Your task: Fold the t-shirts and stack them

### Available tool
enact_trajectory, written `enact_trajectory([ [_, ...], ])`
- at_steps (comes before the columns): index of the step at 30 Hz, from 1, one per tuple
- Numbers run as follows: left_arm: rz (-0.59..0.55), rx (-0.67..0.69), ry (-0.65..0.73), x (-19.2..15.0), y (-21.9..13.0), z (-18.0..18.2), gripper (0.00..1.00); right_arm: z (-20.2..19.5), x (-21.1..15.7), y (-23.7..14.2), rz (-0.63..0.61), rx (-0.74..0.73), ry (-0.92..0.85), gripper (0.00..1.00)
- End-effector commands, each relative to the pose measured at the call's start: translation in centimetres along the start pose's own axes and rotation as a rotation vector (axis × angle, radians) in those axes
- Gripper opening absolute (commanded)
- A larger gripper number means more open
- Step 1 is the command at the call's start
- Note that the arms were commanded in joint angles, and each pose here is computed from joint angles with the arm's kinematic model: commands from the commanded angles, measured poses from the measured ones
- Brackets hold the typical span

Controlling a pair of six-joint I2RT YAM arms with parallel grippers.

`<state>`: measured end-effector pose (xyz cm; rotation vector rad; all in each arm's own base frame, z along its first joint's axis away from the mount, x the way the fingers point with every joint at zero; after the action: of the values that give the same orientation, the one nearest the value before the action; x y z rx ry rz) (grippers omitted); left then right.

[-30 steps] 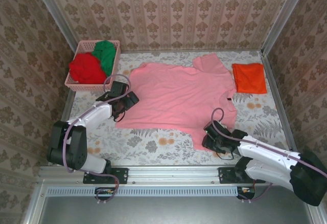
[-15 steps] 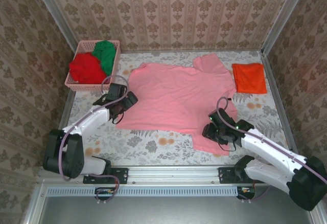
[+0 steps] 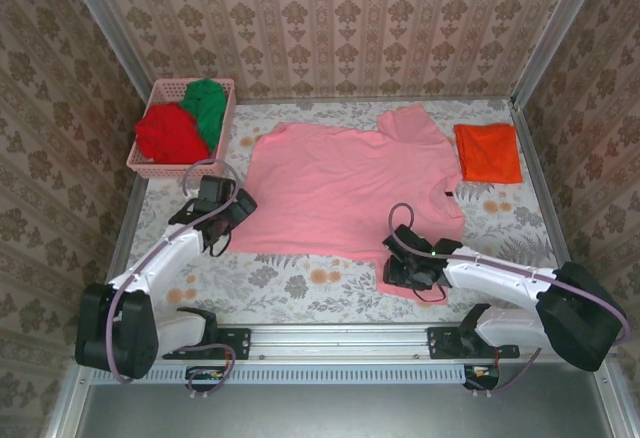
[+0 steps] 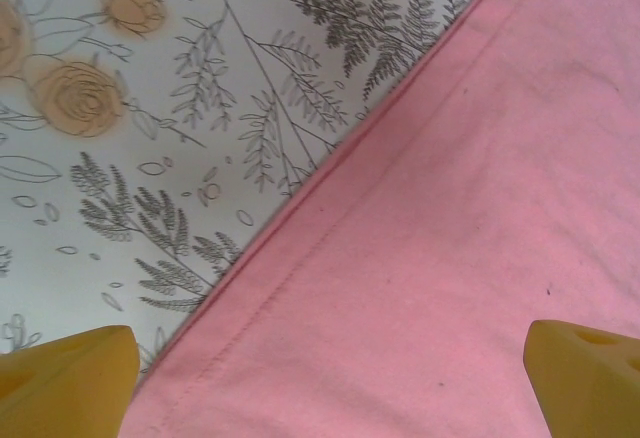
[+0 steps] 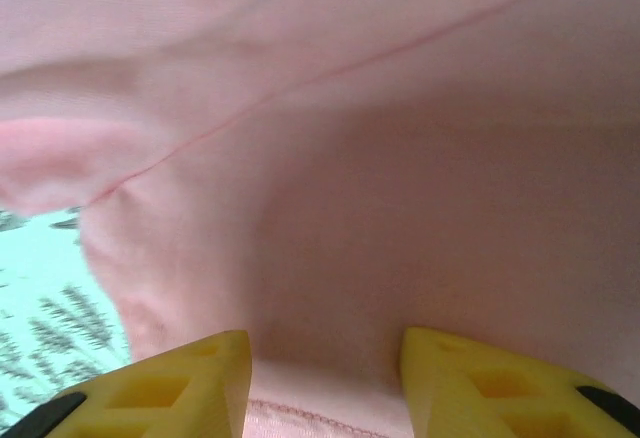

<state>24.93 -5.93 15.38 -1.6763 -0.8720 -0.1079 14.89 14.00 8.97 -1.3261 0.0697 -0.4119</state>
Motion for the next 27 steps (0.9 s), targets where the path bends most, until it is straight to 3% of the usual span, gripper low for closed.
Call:
enact_trajectory([
  [1, -0.014, 0.013, -0.011, -0.5, -0.9, 1.1, 1.0, 0.8, -1.8, 1.4, 0.08, 0.019, -0.006, 0.46],
  [7, -0.001, 0.044, -0.059, -1.1, -1.1, 2.7, 1.0, 5.3, -2.0, 0.3, 0.12, 0.156, -0.089, 0.52],
  [14, 0.149, 0.131, -0.183, -3.8, -1.7, 4.2, 0.99, 4.5, 1.1, -4.0, -0.063, 0.117, -0.067, 0.66],
  [19, 0.181, 0.124, -0.285, -6.0, -1.2, 4.4, 0.8, 1.7, 2.8, -4.5, -0.097, 0.121, 0.049, 0.66],
  [23, 0.18, 0.15, -0.315, -5.4, -0.6, 4.2, 0.61, 1.0, 3.2, -4.6, -0.102, 0.123, 0.068, 0.66],
  [27, 0.186, 0.177, -0.324, -4.6, -0.1, 4.1, 0.49, 0.8, 3.1, -4.5, -0.1, 0.118, 0.073, 0.67],
])
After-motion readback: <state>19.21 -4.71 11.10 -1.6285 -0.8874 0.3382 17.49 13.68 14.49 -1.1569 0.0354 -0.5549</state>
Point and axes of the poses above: each hand's point on the last joint's axis, 136 mm out from that joint toward the fingers, its own y axis out along the fingers, its own z axis along the line the jaws close on, x = y × z, the point moved 8 cm from there along -y, back along the fingers, and after that the axes turned 8 degrees about y, right-handed, at the moved point
